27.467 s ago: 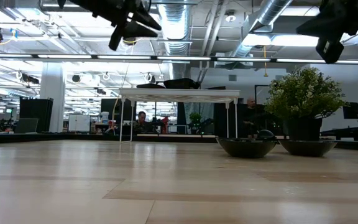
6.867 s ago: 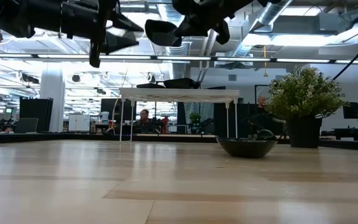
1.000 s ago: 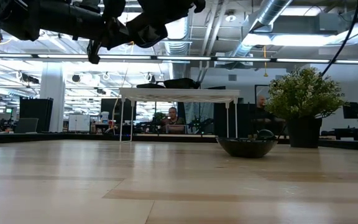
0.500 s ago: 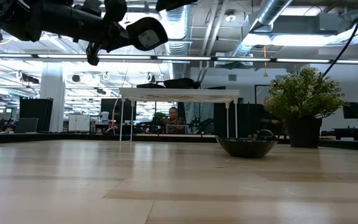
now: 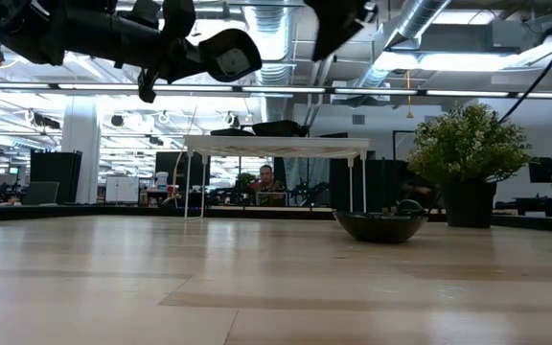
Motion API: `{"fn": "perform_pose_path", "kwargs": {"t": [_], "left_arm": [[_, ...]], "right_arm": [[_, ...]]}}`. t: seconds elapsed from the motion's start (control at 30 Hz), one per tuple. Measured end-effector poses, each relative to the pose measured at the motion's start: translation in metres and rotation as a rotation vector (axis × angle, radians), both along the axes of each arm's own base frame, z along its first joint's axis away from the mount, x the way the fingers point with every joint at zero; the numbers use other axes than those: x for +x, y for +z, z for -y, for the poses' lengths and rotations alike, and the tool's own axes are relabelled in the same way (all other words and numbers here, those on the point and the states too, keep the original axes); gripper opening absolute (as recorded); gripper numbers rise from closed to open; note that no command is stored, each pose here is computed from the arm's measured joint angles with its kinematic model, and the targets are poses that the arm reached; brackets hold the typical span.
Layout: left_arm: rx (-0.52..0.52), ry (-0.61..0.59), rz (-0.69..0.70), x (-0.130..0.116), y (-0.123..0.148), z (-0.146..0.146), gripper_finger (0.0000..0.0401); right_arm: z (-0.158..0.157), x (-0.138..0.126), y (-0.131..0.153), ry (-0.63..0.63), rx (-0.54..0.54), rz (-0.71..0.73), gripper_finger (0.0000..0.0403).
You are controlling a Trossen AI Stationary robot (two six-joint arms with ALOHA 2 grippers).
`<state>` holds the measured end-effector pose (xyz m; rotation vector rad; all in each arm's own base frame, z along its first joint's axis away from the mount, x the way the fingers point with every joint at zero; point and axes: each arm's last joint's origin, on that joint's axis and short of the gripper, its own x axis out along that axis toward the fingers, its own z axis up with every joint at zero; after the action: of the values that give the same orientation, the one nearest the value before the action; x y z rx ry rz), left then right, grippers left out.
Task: Pick & Place Mini shaped plates
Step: Stack the leaf-shaped plate on top of the other leaf-shaped plates on the shelf
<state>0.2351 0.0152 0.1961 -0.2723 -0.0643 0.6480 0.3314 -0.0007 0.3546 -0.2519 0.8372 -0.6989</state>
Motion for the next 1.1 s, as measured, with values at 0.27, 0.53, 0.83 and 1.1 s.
{"fn": "perform_pose_path", "kwargs": {"t": [0.27, 0.53, 0.83, 1.1], "left_arm": [[-0.033, -0.086, -0.073, 0.018, 0.016, -0.009, 0.0003], [-0.091, -0.124, -0.178, 0.03, 0.03, -0.02, 0.0003], [-0.222, -0.178, -0.292, 0.032, 0.04, -0.045, 0.0003], [-0.368, -0.193, -0.435, 0.023, 0.053, -0.08, 0.0003]], "right_arm": [[0.002, -0.025, -0.022, -0.036, 0.076, -0.073, 0.0112], [-0.008, -0.054, -0.037, -0.065, 0.141, 0.07, 0.0109], [-0.013, -0.092, -0.038, -0.054, 0.231, 0.303, 0.0109], [-0.016, -0.109, -0.047, -0.017, 0.279, 0.41, 0.0109]]}}
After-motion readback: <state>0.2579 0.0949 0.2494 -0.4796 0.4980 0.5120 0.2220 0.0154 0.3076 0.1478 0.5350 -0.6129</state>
